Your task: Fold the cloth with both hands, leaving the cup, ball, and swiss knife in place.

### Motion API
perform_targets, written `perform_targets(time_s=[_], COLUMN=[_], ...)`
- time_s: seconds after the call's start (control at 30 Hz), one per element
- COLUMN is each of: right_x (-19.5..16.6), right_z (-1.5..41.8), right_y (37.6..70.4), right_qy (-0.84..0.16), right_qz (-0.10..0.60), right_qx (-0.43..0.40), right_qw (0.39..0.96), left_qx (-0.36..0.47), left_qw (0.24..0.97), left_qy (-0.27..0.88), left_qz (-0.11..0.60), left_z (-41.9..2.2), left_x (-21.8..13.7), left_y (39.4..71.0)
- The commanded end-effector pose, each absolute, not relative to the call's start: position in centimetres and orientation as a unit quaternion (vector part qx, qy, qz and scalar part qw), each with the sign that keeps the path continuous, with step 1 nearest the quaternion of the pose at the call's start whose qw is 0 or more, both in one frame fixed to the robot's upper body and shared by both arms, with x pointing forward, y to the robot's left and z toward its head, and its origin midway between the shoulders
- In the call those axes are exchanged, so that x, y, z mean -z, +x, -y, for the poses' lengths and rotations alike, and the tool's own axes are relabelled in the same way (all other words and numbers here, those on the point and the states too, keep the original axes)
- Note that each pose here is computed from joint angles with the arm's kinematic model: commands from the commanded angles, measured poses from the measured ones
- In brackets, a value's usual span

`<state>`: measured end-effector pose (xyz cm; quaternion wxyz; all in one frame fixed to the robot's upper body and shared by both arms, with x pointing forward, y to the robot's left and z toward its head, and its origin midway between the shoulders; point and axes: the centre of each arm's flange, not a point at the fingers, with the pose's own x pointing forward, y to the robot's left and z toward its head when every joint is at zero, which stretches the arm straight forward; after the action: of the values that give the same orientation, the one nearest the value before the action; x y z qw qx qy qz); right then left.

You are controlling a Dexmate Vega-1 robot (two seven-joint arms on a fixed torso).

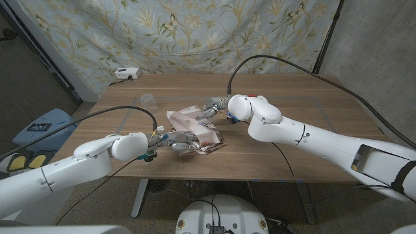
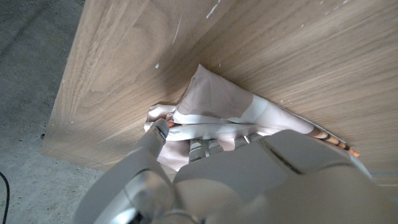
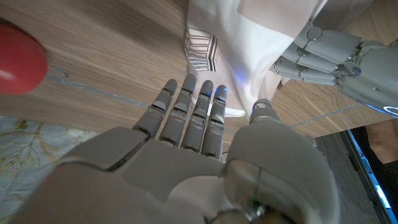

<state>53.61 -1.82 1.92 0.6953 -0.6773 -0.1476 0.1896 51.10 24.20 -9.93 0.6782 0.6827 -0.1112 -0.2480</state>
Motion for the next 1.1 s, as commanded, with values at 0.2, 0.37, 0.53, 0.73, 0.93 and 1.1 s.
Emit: perform_targets(time_s=[0.2,0.37,0.53,0.73,0.93,1.1], right_x=[0.2,1.0,1.6,2.1,2.8,3.2], right_z=[3.9,4.0,3.9,3.6,3.2,2.9], right_y=[52.3,52.0,51.8,51.6,51.4,51.4], right_qy=[-0.672,-0.675,-0.674,-0.678,-0.678,-0.679], right_qz=[0.118,0.110,0.105,0.099,0.098,0.096], right_qx=[-0.166,-0.162,-0.161,-0.163,-0.167,-0.170], right_qw=[0.712,0.711,0.713,0.710,0.709,0.707], left_qx=[0.241,0.236,0.235,0.232,0.229,0.228], left_qw=[0.674,0.673,0.672,0.672,0.672,0.674], left_qy=[0.689,0.691,0.692,0.693,0.694,0.693], left_qz=[0.119,0.119,0.121,0.120,0.118,0.119], left_z=[-24.3,-24.2,-24.1,-24.1,-24.2,-24.3], left_x=[9.4,9.3,9.1,9.1,9.1,9.2], left_y=[51.3,51.3,51.4,51.5,51.5,51.4])
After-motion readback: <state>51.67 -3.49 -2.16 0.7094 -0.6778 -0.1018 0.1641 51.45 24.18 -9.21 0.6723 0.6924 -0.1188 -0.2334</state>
